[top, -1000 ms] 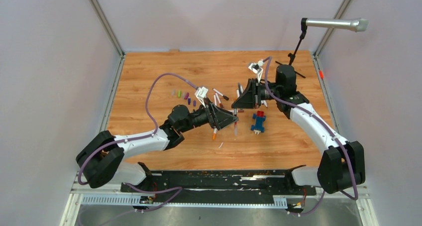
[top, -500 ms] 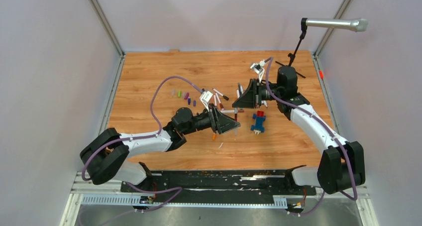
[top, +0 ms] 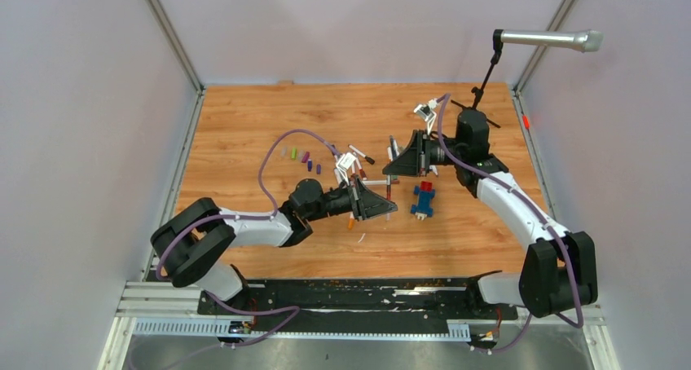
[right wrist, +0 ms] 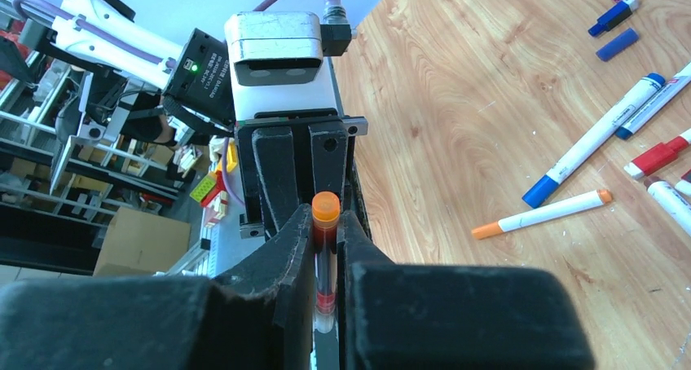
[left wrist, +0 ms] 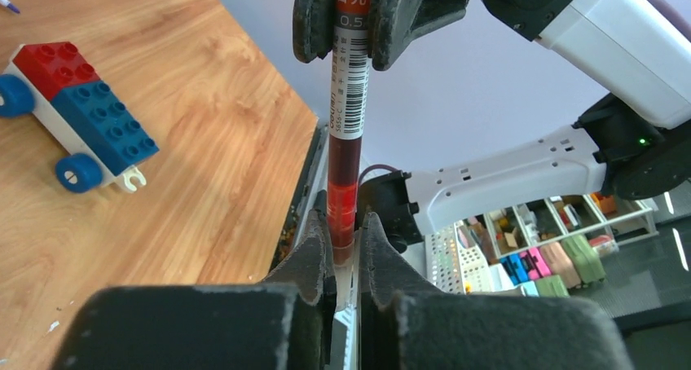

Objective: Open the pen caps
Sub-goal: Open the pen cap from the pen.

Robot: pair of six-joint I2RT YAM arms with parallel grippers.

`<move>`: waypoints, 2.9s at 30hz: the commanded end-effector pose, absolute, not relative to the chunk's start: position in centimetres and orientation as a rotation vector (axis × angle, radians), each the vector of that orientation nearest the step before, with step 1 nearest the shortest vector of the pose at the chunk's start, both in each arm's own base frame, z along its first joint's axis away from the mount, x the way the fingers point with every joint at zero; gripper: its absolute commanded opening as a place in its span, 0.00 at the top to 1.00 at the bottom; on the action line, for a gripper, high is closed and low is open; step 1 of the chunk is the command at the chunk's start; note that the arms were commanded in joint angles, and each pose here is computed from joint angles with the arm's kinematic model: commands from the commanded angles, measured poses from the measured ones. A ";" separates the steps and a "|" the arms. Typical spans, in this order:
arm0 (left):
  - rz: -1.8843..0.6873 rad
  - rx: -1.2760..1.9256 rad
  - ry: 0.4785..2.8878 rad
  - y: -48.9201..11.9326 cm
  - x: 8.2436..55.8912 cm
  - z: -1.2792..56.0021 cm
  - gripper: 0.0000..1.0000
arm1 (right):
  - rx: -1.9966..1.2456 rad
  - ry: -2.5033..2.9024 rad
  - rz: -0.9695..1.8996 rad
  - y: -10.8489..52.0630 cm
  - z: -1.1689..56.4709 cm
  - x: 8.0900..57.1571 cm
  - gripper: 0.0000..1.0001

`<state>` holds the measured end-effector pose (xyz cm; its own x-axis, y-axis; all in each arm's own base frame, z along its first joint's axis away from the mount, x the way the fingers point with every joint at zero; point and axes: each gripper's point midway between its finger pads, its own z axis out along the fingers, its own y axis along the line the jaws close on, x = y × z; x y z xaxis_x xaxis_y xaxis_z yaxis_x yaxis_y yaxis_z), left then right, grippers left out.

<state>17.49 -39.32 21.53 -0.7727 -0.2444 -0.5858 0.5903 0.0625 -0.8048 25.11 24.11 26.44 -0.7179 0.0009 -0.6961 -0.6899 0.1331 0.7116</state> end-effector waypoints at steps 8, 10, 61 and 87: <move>-1.883 0.386 1.720 -39.0 15.4 21.7 0.75 | -0.847 1.704 1.636 23.9 29.4 25.0 1.00; -1.898 0.392 1.701 -38.9 15.2 22.2 0.60 | -0.860 1.691 1.632 23.8 29.6 24.5 1.00; -1.578 0.431 1.769 -37.7 17.5 22.9 1.00 | -0.809 1.751 1.586 24.3 26.8 22.8 0.70; -1.333 0.505 2.081 -33.6 14.6 13.1 1.00 | -0.669 1.798 0.940 20.2 27.2 37.4 1.00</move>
<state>12.95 -34.47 11.27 -0.8139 0.0335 -0.5801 0.5512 0.3603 -0.7525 36.94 23.52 31.76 -0.4618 0.0738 -0.8839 -0.8220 0.3388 0.4578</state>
